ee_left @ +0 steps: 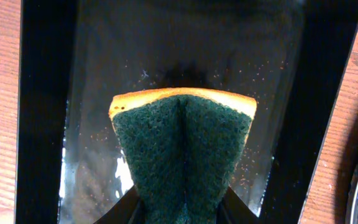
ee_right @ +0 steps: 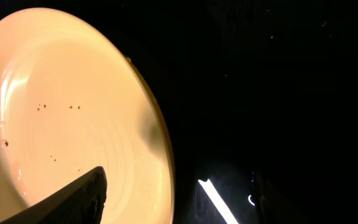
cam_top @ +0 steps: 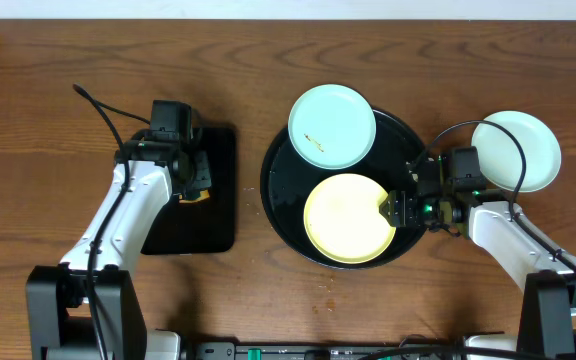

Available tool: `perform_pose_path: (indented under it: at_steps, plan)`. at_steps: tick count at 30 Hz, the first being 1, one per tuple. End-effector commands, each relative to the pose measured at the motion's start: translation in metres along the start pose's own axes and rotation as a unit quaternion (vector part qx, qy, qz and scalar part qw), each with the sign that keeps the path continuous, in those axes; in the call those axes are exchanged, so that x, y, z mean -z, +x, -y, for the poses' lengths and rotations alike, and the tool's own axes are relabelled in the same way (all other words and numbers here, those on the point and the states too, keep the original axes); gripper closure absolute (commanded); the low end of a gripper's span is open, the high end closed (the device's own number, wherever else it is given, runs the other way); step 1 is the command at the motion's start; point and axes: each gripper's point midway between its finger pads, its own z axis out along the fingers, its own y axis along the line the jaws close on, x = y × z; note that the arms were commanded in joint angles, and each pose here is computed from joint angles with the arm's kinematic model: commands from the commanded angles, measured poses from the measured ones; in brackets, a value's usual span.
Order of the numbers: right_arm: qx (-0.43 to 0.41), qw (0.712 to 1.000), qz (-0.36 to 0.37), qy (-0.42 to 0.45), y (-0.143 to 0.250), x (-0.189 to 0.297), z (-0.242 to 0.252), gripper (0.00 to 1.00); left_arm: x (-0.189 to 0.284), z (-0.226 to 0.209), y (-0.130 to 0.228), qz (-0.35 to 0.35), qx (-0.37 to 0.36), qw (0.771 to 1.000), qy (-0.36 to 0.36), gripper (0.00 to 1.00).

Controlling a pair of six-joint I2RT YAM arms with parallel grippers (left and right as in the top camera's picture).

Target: Clean dirty plates on tray and stack at the side

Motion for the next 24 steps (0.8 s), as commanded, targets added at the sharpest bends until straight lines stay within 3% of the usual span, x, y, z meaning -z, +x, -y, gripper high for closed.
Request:
perform_pose_path:
  at_steps: [1,3,10,24]
  plan:
    - [-0.001,1.000,-0.005,-0.004,0.001,0.000,0.000,0.27,0.009,-0.001,-0.013,0.015,-0.002,1.000,0.000,0.72]
    - [-0.001,1.000,-0.005,-0.003,0.001,0.000,0.000,0.28,0.019,0.005,-0.019,0.016,-0.002,1.000,0.015,0.73]
    - [-0.001,1.000,-0.005,-0.003,0.002,0.000,0.001,0.29,0.062,0.087,-0.030,0.009,-0.007,0.984,0.177,0.75]
    - [-0.002,1.000,-0.007,-0.003,0.003,0.000,0.001,0.30,0.103,0.256,0.045,0.022,-0.129,0.949,0.288,0.76]
